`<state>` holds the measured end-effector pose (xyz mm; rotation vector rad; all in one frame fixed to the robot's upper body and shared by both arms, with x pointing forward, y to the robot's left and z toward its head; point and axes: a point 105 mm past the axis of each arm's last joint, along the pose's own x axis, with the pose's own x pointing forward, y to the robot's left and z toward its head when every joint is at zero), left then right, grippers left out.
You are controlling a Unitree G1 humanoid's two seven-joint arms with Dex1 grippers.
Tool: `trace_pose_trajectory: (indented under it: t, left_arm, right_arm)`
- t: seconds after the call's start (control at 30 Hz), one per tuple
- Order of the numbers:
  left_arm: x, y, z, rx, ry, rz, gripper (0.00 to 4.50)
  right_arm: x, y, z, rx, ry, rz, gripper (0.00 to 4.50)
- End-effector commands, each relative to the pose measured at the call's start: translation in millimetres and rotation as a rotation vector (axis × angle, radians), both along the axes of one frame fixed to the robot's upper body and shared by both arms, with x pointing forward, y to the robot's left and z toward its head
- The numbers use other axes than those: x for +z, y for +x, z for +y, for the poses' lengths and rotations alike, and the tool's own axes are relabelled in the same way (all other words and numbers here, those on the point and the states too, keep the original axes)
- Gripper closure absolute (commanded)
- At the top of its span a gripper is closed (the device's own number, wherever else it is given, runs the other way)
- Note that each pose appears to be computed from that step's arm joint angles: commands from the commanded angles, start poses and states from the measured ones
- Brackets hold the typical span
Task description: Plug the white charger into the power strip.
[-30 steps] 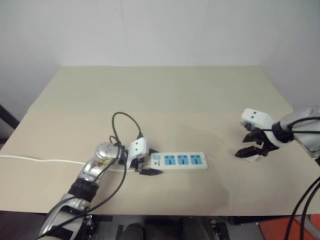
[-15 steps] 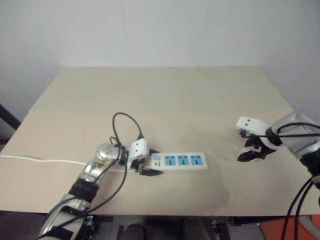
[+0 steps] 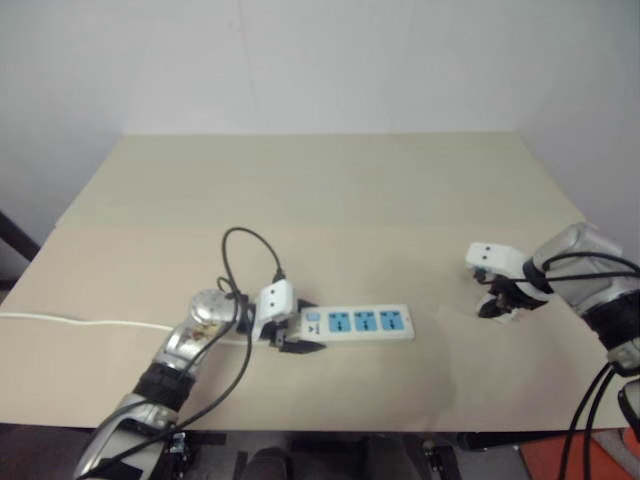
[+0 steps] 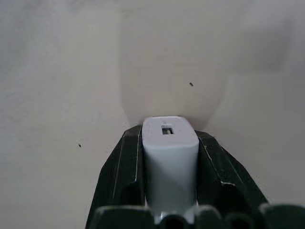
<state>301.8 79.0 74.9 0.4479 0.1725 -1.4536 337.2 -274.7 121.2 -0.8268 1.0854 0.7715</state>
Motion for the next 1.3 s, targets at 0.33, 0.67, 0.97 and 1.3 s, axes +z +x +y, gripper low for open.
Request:
trace_pose_trajectory:
  t: [0.33, 0.67, 0.97, 1.3]
  left_arm:
    - [-23, 0, 9, -0.035, 0.104, 0.028, 1.21]
    - [-23, 6, 14, -0.05, 0.11, 0.045, 1.21]
    - [-20, 3, 17, -0.052, 0.114, 0.083, 1.21]
    - [-21, -2, 19, -0.029, 0.108, 0.098, 1.21]
  right_arm:
    - [100, 16, 91, 0.049, 0.514, -0.303, 3.37]
    - [99, -27, 173, 0.296, 1.037, -0.455, 3.37]
    - [61, -32, 209, 0.376, 1.201, -0.375, 3.37]
    - [25, -40, 240, 0.511, 1.236, -0.362, 3.37]
